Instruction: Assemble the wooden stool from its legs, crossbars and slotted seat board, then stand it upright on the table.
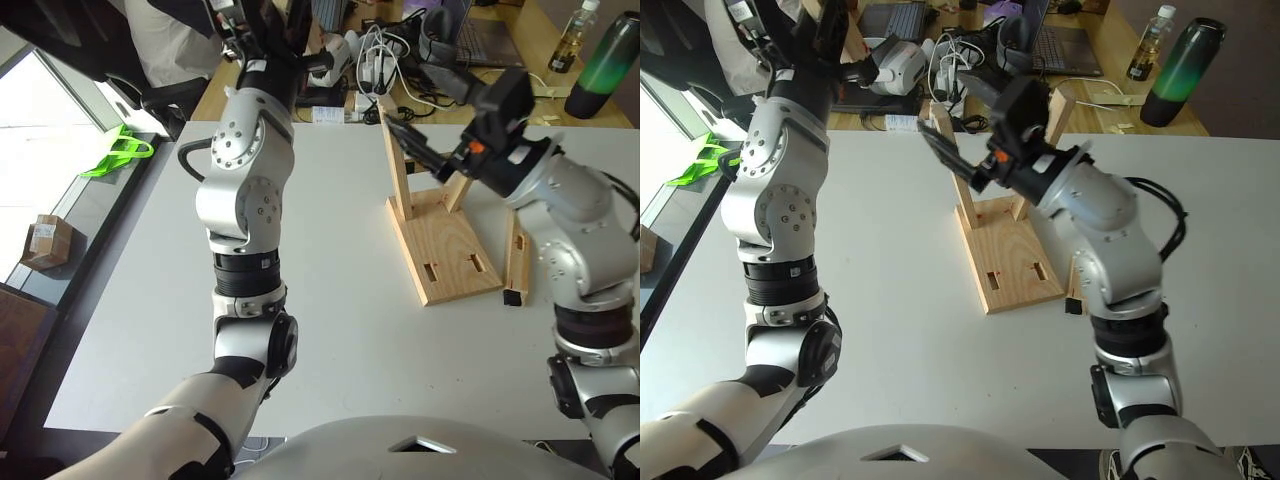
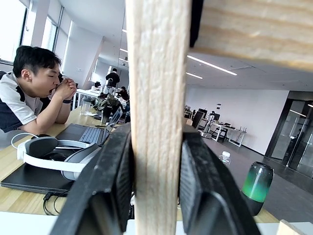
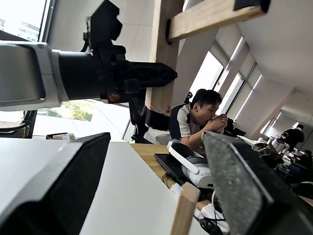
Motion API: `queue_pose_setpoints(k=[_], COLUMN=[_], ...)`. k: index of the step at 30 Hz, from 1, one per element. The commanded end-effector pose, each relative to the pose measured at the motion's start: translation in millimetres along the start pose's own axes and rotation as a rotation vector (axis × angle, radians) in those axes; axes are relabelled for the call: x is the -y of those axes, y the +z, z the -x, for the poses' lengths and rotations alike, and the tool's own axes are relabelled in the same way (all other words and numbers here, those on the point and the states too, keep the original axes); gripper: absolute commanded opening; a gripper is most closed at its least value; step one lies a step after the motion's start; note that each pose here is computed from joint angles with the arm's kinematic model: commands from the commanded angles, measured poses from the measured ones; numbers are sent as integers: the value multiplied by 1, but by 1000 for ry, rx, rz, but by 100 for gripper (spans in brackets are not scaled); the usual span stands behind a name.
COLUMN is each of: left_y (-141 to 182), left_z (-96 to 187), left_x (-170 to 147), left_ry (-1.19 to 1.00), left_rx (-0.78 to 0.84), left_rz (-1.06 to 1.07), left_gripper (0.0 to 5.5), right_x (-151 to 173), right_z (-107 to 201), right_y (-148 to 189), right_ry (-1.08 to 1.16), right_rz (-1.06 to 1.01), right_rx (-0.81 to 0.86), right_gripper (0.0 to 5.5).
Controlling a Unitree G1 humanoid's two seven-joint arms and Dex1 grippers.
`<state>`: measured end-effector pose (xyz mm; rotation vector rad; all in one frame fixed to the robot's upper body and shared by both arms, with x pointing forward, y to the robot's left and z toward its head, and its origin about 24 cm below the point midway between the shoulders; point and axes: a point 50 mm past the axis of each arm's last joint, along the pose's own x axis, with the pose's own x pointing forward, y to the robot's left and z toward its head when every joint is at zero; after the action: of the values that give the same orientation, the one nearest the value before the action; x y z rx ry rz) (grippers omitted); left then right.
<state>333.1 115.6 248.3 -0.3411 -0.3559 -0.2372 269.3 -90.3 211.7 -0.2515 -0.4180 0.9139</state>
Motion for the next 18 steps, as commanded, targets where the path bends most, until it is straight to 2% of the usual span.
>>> queue_pose_setpoints(k=[1,10,18], left_y=[23,10,8], left_z=[3,18,26], left_x=[27,19,35], left_ry=[-181,-272,-369], left_rx=[124,121,126], left_rz=[114,38,81], left_gripper=[102,102,102], right_x=[-16,9,10], right_z=[-21,-27,-36], right_y=[0,8,-4], right_ry=[-14,-173,-133], right_rz=[-15,80,43], right_rx=[68,108,45], right_gripper=[348,348,348])
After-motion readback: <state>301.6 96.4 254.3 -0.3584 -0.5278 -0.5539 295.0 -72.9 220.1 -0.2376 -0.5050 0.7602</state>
